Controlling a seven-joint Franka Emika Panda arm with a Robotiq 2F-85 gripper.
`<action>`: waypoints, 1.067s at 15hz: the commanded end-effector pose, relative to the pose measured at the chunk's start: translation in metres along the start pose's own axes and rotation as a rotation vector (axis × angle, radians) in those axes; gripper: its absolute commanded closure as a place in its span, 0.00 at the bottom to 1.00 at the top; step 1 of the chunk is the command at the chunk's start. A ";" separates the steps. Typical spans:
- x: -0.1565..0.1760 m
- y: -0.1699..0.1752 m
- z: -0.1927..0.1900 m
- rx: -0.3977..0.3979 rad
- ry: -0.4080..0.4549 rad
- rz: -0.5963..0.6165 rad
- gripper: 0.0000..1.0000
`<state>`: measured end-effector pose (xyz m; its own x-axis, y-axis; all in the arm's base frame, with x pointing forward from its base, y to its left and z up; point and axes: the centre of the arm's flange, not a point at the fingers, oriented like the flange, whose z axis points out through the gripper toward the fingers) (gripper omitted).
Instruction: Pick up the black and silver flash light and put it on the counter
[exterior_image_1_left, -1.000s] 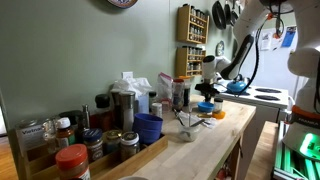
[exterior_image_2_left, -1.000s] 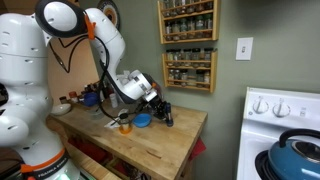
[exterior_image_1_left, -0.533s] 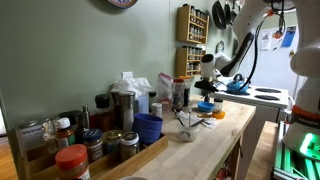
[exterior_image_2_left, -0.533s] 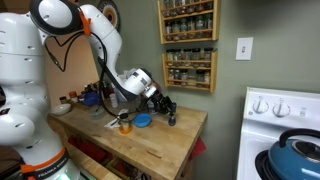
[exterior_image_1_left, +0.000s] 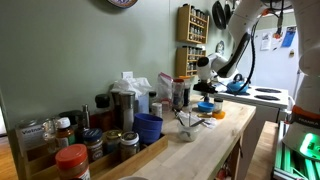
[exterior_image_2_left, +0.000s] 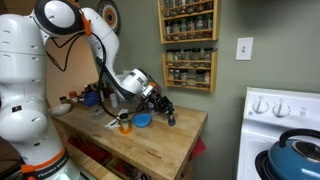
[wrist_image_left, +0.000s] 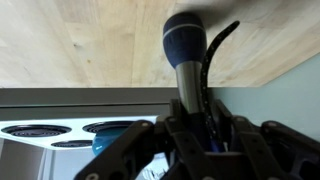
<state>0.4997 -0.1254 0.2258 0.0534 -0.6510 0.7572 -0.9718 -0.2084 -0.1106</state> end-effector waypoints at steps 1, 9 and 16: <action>0.009 0.014 -0.015 -0.025 0.028 -0.032 0.86; 0.043 0.023 -0.054 0.003 0.059 -0.012 0.00; 0.069 0.023 -0.096 0.136 0.050 0.001 0.00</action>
<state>0.4583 -0.1046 0.3379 0.0394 -0.6157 0.7870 -0.9305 -0.3096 -0.1956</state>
